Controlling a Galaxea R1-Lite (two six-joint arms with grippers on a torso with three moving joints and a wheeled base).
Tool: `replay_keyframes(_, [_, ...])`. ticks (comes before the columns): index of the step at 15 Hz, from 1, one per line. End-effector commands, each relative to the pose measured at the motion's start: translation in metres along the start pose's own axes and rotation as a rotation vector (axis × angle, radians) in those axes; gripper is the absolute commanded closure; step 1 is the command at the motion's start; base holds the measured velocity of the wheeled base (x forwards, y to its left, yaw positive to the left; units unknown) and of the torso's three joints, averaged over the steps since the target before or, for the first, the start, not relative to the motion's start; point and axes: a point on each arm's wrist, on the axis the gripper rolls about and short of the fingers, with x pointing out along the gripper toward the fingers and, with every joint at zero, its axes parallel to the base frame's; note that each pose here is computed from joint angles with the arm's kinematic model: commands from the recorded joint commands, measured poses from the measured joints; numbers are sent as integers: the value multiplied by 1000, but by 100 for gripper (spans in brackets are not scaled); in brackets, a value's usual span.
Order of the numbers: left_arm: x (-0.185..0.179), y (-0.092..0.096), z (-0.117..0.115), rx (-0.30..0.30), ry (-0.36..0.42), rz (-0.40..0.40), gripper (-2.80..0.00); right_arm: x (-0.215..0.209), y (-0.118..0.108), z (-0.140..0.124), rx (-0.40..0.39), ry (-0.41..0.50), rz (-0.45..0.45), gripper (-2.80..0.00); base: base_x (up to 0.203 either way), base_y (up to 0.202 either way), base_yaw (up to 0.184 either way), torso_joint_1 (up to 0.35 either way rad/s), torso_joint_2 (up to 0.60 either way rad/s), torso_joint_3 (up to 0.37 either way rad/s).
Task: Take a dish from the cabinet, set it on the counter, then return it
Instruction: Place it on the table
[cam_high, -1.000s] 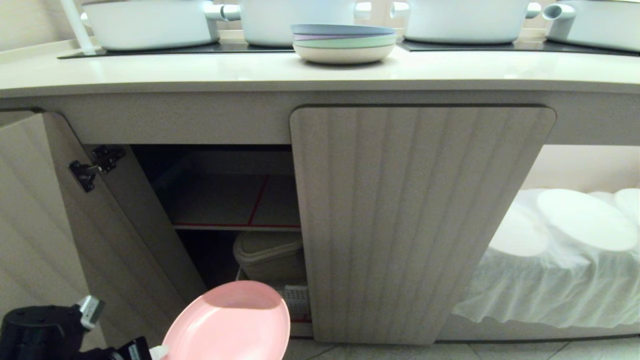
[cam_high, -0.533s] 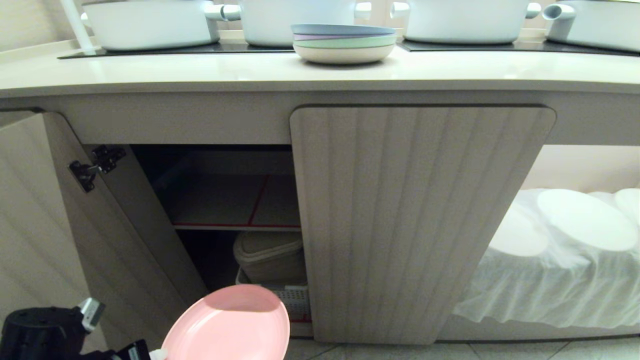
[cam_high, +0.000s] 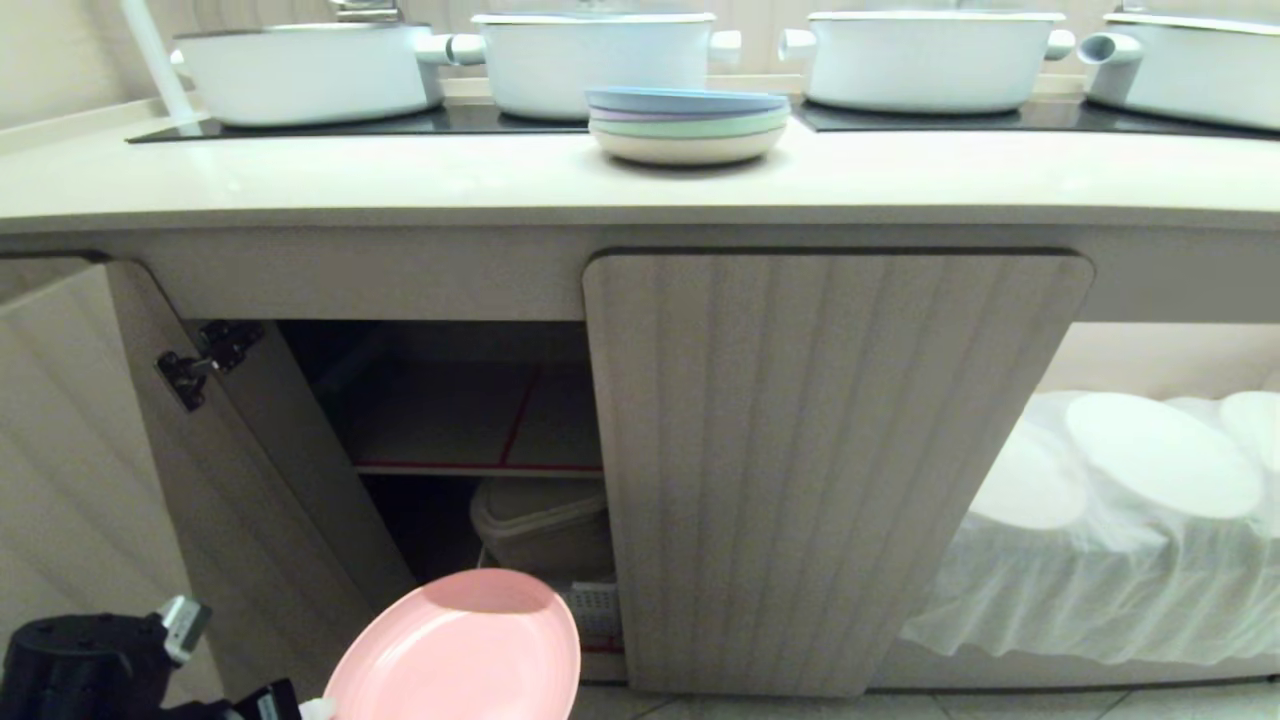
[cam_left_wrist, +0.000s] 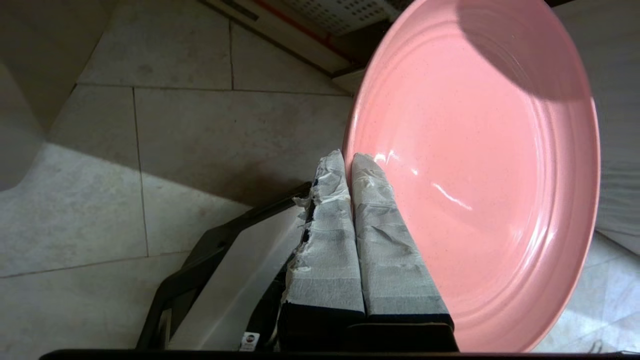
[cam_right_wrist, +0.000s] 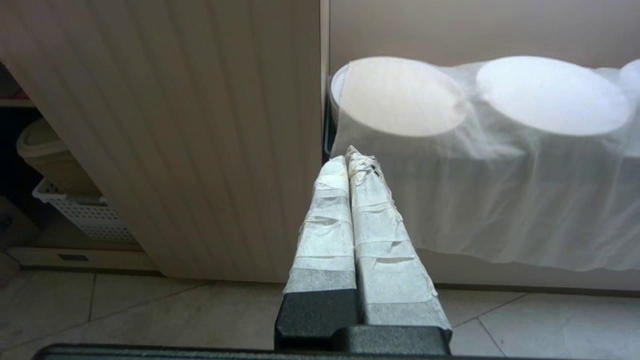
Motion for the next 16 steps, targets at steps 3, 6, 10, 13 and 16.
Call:
replay_keyframes(3, [0,0,0,-1,9,-12,0,0,0,0,0,-1,0,0,0,0,0,175,-440,-271])
replay_keyframes(6, [0,0,0,-1,8,-11,0,0,0,0,0,-1,0,0,0,0,0,193,-468,-283])
replay_keyframes(10, [0,-1,0,-2,8,-13,0,0,0,0,0,-1,0,0,0,0,0,205,-481,-279])
replay_keyframes(13, [0,0,0,-6,7,-12,0,0,0,0,0,-1,0,0,0,0,0,221,-514,-285])
replay_keyframes(16, [0,0,0,-8,7,-12,0,0,0,0,0,-1,0,0,0,0,0,229,-510,-283])
